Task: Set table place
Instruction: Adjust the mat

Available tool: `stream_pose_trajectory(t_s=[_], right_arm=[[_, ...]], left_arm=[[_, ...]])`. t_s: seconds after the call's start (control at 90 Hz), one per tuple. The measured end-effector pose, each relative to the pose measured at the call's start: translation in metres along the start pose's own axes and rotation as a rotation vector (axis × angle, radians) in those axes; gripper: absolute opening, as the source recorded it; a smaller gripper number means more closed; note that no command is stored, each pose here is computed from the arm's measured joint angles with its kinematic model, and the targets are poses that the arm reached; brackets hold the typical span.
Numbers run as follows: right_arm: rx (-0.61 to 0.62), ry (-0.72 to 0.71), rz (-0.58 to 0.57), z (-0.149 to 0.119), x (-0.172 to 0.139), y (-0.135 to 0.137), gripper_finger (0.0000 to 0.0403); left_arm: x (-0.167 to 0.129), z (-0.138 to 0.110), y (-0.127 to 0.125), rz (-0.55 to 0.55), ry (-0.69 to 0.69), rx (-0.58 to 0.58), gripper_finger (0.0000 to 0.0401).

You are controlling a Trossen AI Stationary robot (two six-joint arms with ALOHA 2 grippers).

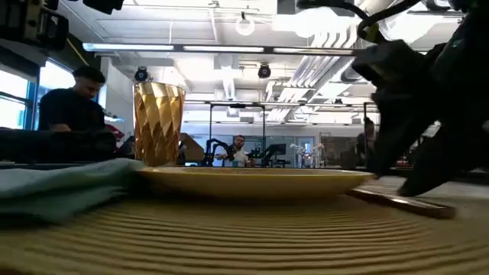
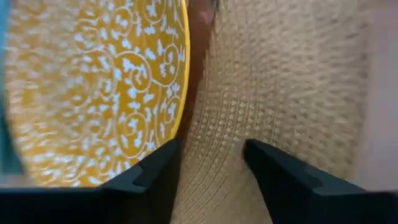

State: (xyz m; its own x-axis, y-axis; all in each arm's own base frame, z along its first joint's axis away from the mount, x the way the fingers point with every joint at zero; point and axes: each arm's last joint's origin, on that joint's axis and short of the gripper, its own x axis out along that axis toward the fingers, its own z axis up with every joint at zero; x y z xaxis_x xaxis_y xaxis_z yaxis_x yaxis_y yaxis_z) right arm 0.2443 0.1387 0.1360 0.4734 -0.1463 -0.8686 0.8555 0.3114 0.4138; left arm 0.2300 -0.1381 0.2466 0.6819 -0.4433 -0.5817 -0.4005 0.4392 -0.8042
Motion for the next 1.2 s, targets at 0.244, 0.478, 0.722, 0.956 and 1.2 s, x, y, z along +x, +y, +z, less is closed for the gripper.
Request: stream_pose_trajectory(t_s=[0.244,0.478,0.722,0.956,1.2], right_arm=[[-0.057,-0.010,-0.067,0.036,-0.064,-0.020,0.0177],[-0.022,0.298,-0.407,0.045,-0.092,-0.056,0.0176],[-0.042,0.485,-0.348,0.033,-0.068,-0.068,0.0176],[0.023,0.429,-0.244,0.023,-0.040,-0.062,0.0152],[0.062,0.433,-0.220,0.010,-0.006,-0.043,0.0069]], left_arm=[[0.000,0.000,0.000,0.000,-0.015,0.005,0.0000],[0.000,0.001,0.000,0.009,-0.051,0.031,0.0000],[-0.001,0.013,0.002,0.031,-0.150,0.063,0.0000],[-0.004,0.038,0.016,0.120,-0.129,0.107,0.0000],[-0.005,0.038,0.020,0.121,-0.016,0.129,0.0000]])
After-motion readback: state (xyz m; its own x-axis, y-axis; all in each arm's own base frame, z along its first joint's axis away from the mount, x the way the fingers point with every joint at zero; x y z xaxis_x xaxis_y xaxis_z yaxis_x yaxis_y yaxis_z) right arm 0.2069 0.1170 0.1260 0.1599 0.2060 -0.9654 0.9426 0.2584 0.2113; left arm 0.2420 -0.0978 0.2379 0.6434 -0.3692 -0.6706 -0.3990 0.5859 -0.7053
